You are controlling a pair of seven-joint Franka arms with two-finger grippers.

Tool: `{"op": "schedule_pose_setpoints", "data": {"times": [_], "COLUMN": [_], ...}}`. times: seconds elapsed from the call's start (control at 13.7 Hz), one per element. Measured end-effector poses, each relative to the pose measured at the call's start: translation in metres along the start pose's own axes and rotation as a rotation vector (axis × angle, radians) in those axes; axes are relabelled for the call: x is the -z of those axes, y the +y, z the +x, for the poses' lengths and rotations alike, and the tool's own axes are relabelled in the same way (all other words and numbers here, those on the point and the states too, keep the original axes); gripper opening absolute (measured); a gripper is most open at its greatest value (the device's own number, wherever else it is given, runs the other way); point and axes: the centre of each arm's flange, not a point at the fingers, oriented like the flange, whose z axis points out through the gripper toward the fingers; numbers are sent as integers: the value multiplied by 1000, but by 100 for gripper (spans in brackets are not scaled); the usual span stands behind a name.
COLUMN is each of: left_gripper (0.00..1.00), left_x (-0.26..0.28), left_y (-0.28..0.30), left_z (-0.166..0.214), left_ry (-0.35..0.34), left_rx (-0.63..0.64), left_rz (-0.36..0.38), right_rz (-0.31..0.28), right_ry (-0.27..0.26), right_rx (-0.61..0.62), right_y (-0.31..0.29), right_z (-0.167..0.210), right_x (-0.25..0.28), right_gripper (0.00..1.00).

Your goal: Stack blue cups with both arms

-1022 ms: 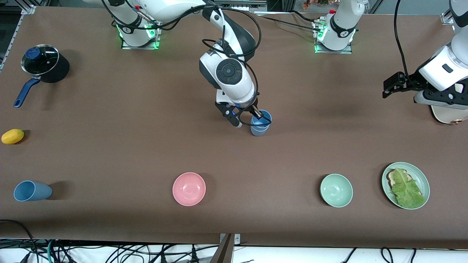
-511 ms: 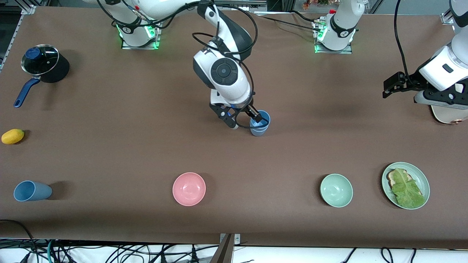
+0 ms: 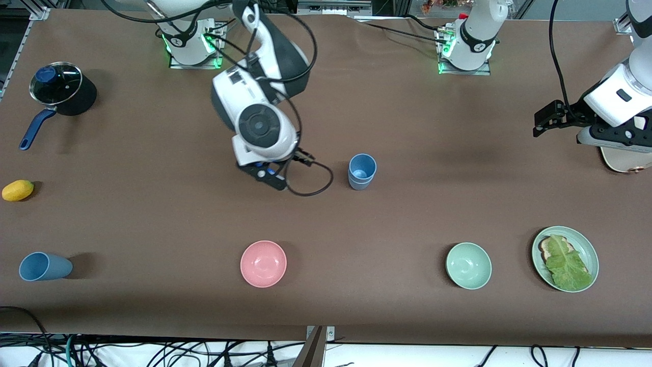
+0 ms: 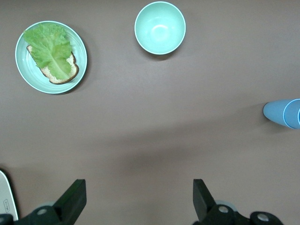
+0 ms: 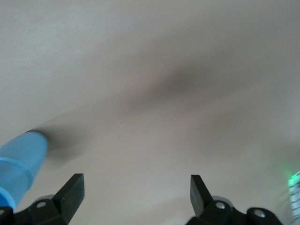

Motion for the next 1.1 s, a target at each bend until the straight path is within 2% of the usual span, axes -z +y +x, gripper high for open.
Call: {"op": "schedule_pose_setpoints", "data": {"times": [0.29,0.73,0.88,1.1], "left_gripper": [100,100,100,100], "left_x": [0,0,0,0], "left_y": [0,0,0,0], "left_z": [0,-1,-1,-1], "left_ry": [-5,-5,-5,-5], "left_rx": [0,1,1,1], "left_rz": [0,-1,-1,-1], "right_rz": [-49,-42,-27,0], "right_ry": [-16,-7,-1,25], "right_rx": [60,105,166,318], "right_y": [53,114,163,259], "right_z": [41,74,100,135], "right_x": [8,37,50,79], "right_gripper": [100,100,100,100]}}
